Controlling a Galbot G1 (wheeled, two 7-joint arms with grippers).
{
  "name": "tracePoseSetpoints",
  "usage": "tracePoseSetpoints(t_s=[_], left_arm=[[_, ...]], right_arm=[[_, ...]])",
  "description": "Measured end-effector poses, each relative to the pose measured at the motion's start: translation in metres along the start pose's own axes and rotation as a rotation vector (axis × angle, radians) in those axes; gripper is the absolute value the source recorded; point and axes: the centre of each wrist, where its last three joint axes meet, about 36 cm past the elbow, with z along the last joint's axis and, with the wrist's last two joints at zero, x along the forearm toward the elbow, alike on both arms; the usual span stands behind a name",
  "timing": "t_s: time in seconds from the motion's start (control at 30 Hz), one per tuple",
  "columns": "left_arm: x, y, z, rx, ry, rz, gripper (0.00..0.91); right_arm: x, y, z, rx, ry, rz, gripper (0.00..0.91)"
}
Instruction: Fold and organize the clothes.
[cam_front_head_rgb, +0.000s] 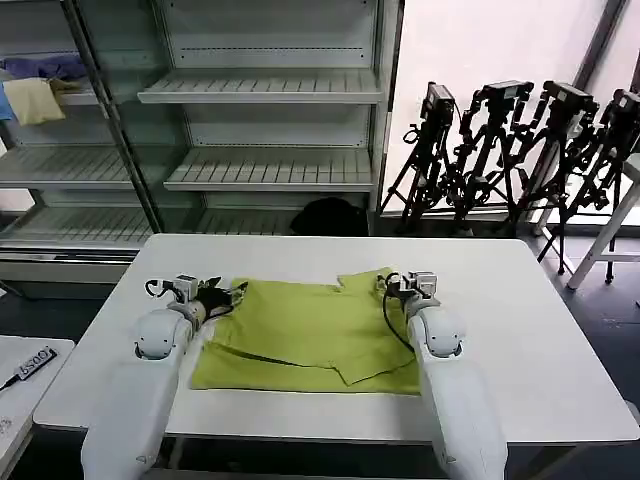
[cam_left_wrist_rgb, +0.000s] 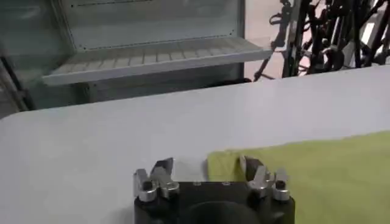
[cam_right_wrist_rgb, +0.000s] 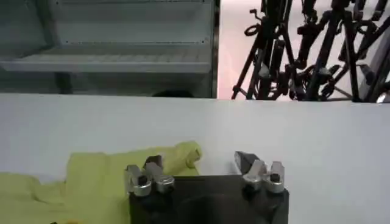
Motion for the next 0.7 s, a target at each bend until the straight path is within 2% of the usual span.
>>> tracePoseSetpoints(t_s=[0.07, 0.1, 0.13, 0.17, 0.2, 0.23, 0.27, 0.3, 0.33, 0.4, 0.5, 0.7], left_arm=[[-0.0001, -0.0006, -0.0001, 0.0, 0.0, 0.001, 0.685], [-0.0003, -0.0009, -0.0001, -0.001, 0.0, 0.001, 0.645], [-0.0004, -0.001, -0.0002, -0.003, 0.001, 0.0, 0.554], [-0.0006, -0.0011, -0.0001, -0.003, 0.001, 0.0, 0.504], [-0.001, -0.0012, 0.0003, -0.005, 0.003, -0.001, 0.393], [-0.0012, -0.0015, 0.0005, -0.006, 0.003, -0.002, 0.353], [-0.0014, -0.002, 0.0007, -0.008, 0.004, -0.001, 0.272], [-0.0014, -0.0026, 0.0011, -0.008, 0.004, 0.0, 0.232], [-0.0013, -0.0032, 0.0016, -0.008, 0.005, 0.001, 0.131], [-0.0009, -0.0041, 0.0018, -0.01, 0.004, 0.006, 0.05], [0.0, -0.0043, 0.0011, -0.012, 0.002, 0.009, 0.01], [0.0004, -0.0048, 0.0004, -0.019, 0.004, 0.015, 0.01]], right_arm=[[-0.0006, 0.0004, 0.0015, 0.004, 0.004, 0.001, 0.292], [-0.001, 0.0008, 0.0021, 0.005, 0.006, 0.002, 0.232], [-0.0012, 0.0014, 0.0026, 0.007, 0.007, 0.002, 0.222], [-0.0013, 0.0021, 0.003, 0.008, 0.008, 0.001, 0.191], [-0.0013, 0.0028, 0.0031, 0.009, 0.008, 0.001, 0.121], [-0.0014, 0.0035, 0.0031, 0.01, 0.008, 0.0, 0.081], [-0.0014, 0.0042, 0.0031, 0.011, 0.008, 0.0, 0.01], [-0.0015, 0.0047, 0.003, 0.011, 0.008, 0.0, 0.0], [-0.0015, 0.0049, 0.0028, 0.012, 0.008, 0.0, 0.0], [-0.0013, 0.0054, 0.0024, 0.014, 0.006, -0.001, 0.0], [-0.0004, 0.006, 0.001, 0.017, 0.002, -0.003, 0.0], [0.0014, 0.0062, -0.0008, 0.021, -0.005, -0.004, 0.0]])
